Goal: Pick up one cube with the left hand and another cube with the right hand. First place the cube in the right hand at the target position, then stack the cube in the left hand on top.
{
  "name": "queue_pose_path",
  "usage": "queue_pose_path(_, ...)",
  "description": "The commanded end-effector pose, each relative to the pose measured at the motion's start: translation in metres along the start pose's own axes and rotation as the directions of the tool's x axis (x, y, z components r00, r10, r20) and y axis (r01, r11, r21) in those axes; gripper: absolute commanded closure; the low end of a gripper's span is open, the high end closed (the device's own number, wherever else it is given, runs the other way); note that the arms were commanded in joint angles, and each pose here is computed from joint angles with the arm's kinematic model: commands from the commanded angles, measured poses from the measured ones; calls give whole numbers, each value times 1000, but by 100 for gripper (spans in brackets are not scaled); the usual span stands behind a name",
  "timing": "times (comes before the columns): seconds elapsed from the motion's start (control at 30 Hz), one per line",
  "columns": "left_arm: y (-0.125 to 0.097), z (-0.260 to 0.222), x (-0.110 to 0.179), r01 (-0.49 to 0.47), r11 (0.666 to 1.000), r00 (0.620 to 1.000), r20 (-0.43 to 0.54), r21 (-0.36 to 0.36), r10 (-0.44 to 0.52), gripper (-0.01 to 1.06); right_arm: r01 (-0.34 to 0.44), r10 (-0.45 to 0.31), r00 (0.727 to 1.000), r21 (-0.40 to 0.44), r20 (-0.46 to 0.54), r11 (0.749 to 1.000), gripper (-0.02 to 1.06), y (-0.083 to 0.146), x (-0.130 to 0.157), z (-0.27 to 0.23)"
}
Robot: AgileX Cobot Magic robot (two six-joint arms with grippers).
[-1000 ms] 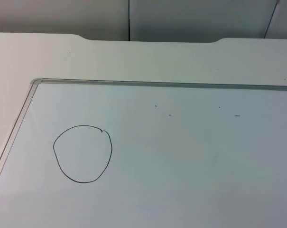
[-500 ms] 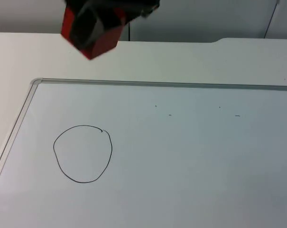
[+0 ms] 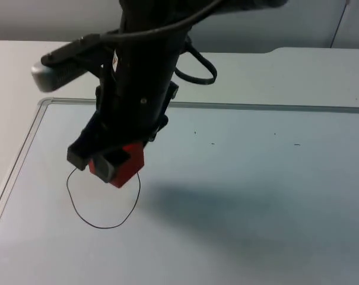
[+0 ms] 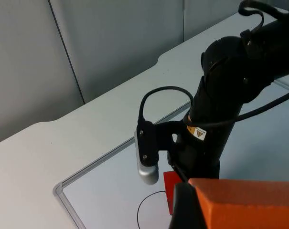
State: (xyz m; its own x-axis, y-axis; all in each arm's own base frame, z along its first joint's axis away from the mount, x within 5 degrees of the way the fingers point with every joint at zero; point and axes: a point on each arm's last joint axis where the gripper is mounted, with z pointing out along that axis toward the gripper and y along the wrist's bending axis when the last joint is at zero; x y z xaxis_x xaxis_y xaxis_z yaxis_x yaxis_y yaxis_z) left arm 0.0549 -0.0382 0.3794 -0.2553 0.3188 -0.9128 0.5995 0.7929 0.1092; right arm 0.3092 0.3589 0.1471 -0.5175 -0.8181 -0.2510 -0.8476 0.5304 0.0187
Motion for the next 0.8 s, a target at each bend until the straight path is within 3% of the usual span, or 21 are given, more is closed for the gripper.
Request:
queue_pose_path(0.0,0,-1,-1,12,1000,1000,21,2,-12,105,7,-7,1000,5,2,1000,105,3,-2,0)
queue_pose_path(0.3,-1,-1,-1,16,1000,1000,22,6,-17,105,64,-63,998,30,-22,997,105,14,-1,24)
queue_pose_path(0.77,-2,7,8,22,1000,1000,-16,15,-22,105,83,-88,994,63,70,995,105,18,-10,35)
